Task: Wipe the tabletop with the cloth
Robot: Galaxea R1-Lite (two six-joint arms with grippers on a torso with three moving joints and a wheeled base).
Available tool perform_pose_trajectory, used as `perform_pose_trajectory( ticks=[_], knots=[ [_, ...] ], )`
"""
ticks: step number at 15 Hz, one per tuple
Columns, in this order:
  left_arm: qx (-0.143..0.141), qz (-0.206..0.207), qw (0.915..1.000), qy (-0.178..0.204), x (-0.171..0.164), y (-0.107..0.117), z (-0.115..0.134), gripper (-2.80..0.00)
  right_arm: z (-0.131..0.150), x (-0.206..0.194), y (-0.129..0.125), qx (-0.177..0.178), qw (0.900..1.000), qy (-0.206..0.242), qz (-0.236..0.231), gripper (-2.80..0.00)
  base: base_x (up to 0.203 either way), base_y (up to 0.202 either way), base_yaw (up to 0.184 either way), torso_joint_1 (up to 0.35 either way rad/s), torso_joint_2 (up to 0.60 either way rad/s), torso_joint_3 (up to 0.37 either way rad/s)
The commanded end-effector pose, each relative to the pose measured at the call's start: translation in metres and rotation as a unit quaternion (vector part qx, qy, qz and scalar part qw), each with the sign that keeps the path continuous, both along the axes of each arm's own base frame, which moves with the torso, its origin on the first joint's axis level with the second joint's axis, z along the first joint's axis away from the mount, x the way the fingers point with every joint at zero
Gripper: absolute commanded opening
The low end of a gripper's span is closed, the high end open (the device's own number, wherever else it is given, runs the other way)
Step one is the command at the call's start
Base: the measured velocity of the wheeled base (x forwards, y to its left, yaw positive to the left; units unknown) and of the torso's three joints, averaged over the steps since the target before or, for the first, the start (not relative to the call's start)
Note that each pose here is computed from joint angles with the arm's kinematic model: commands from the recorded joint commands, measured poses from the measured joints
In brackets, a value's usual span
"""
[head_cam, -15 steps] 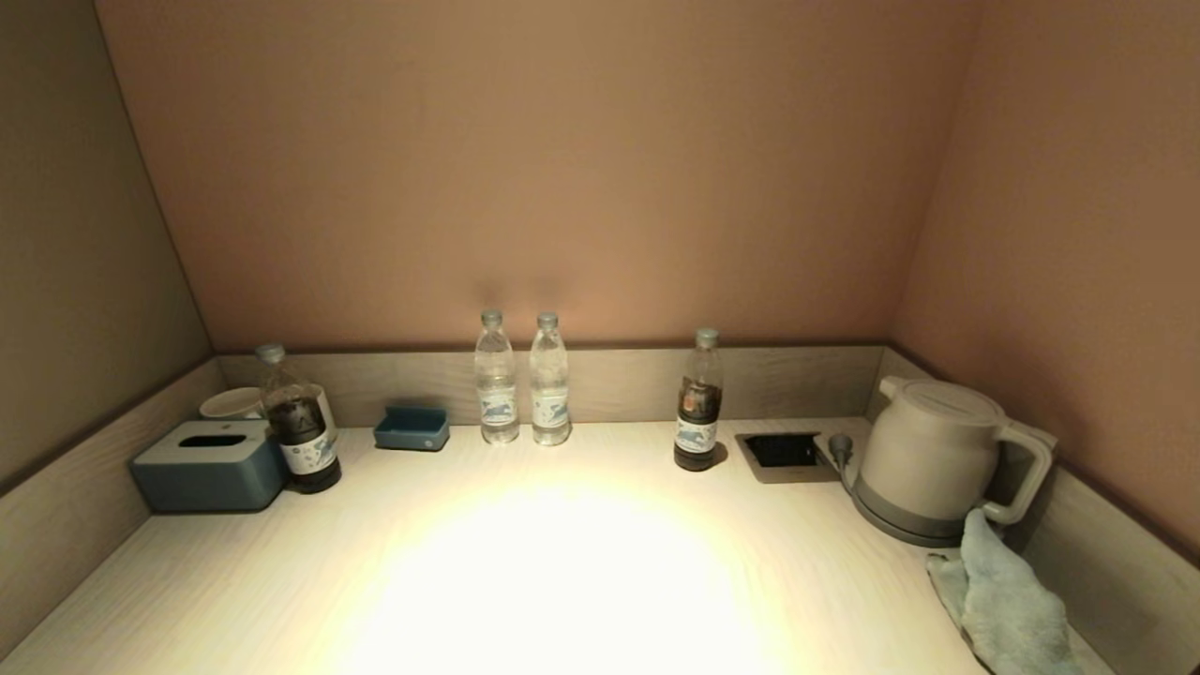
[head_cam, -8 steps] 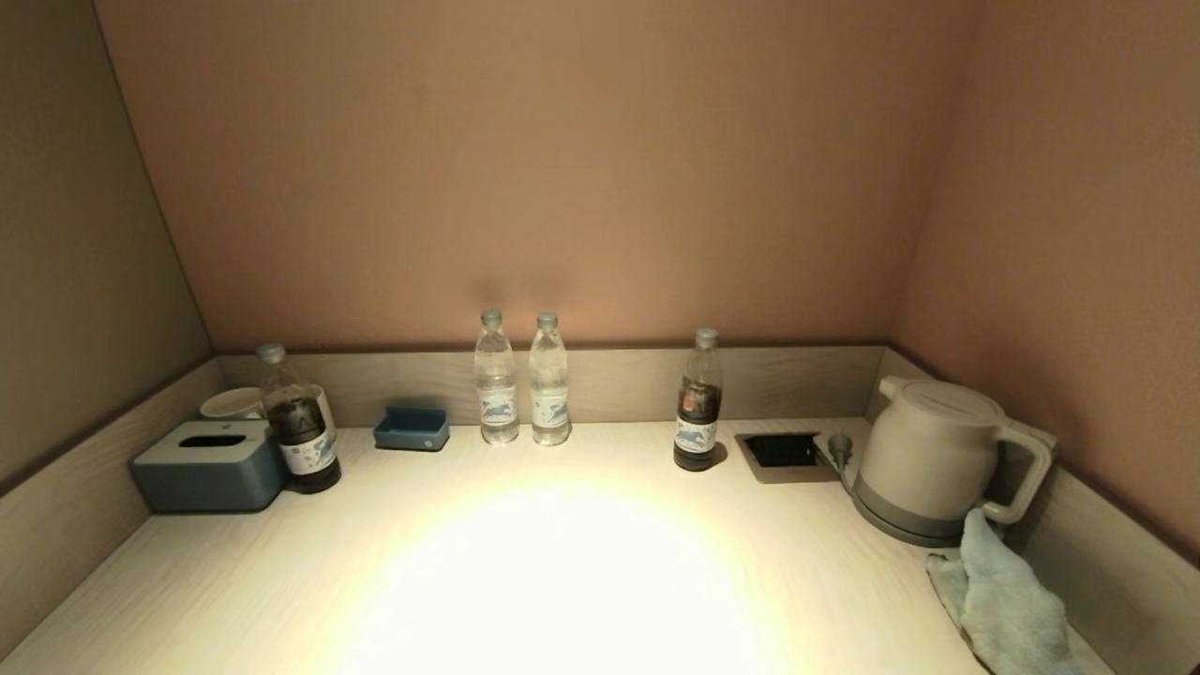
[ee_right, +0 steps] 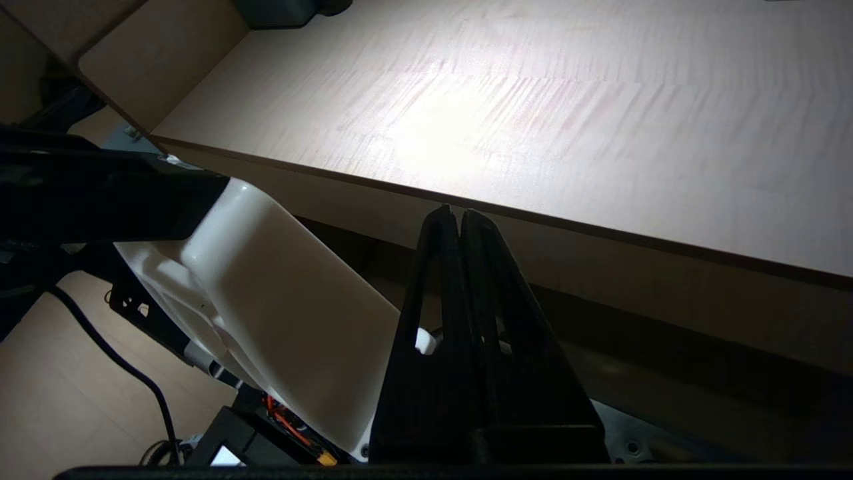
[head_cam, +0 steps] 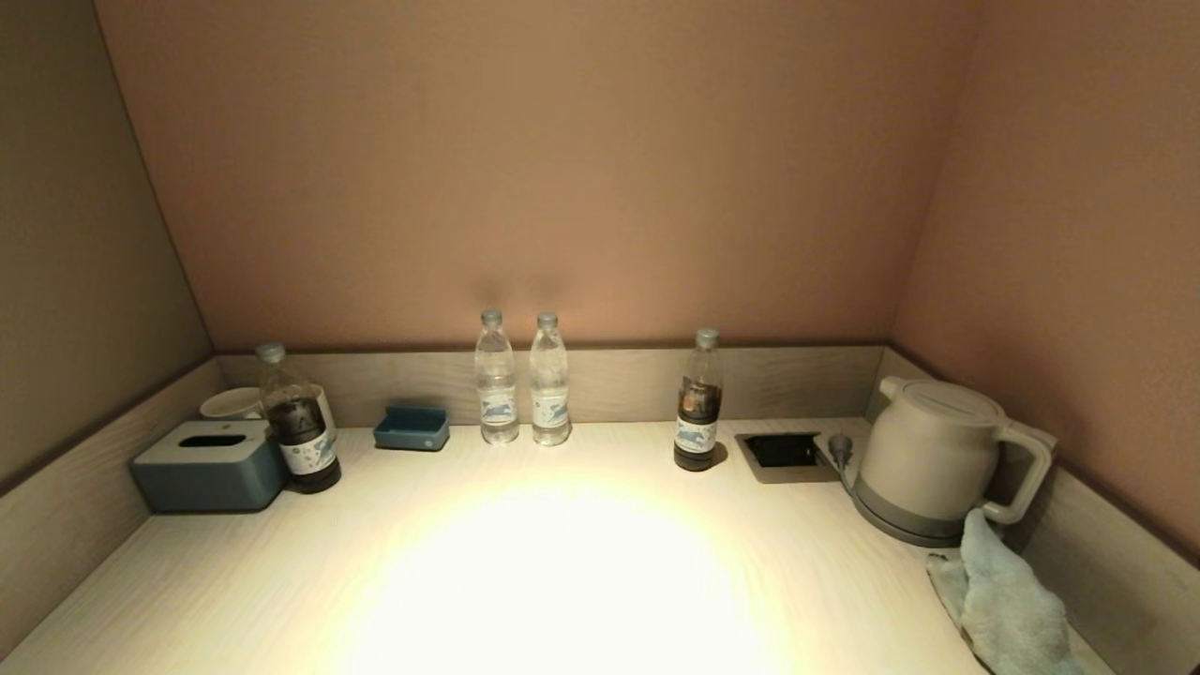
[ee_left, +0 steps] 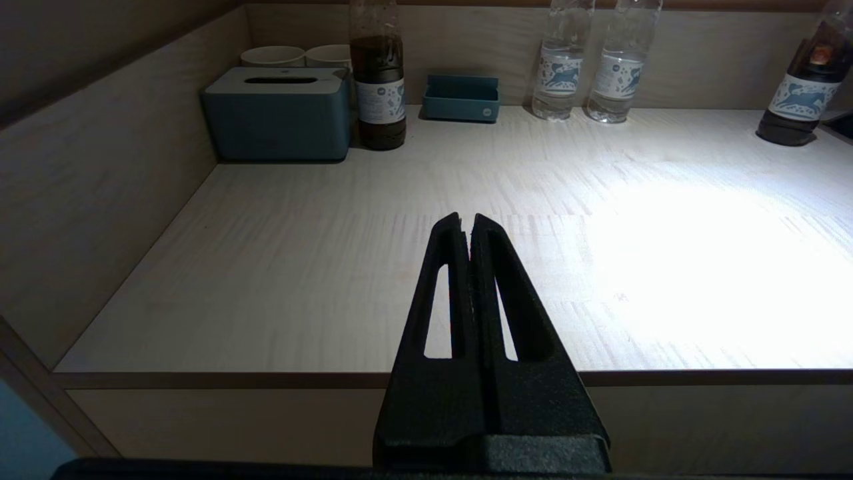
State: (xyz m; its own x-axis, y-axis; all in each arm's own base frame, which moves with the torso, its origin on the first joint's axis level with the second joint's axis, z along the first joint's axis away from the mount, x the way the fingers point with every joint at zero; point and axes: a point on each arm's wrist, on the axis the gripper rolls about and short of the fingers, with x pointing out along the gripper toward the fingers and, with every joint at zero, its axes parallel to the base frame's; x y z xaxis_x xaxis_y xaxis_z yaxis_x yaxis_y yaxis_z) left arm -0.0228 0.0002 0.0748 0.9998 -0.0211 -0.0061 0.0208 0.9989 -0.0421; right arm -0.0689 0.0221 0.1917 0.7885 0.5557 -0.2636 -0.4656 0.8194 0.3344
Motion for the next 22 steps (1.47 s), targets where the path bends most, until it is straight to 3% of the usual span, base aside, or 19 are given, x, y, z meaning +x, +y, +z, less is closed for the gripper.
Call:
perform_pose_trajectory(
  ticks=[1,11,14,16,19,22],
  knots=[
    [0.000,0.000,1.0000,0.000,0.000,0.000,0.000,-2.80,0.006,-0.005,-0.009,-0.015,1.000,-0.010,0.011,-2.80,0.000,0.000,0.000,0.000,0.00,0.000],
    [0.000,0.000,1.0000,0.000,0.000,0.000,0.000,-2.80,-0.012,-0.026,-0.013,-0.043,0.991,-0.069,-0.110,-2.80,0.000,0.000,0.000,0.000,0.00,0.000],
    [0.000,0.000,1.0000,0.000,0.000,0.000,0.000,-2.80,-0.031,-0.031,-0.018,-0.055,0.965,-0.140,-0.213,-2.80,0.000,0.000,0.000,0.000,0.00,0.000],
    [0.000,0.000,1.0000,0.000,0.000,0.000,0.000,-2.80,-0.024,-0.029,-0.021,-0.057,0.938,-0.177,-0.294,-2.80,0.000,0.000,0.000,0.000,0.00,0.000],
    [0.000,0.000,1.0000,0.000,0.000,0.000,0.000,-2.80,-0.011,-0.030,-0.023,-0.040,0.914,-0.241,-0.325,-2.80,0.000,0.000,0.000,0.000,0.00,0.000],
    [0.000,0.000,1.0000,0.000,0.000,0.000,0.000,-2.80,-0.013,-0.019,-0.023,-0.051,0.904,-0.271,-0.326,-2.80,0.000,0.000,0.000,0.000,0.00,0.000]
  ],
)
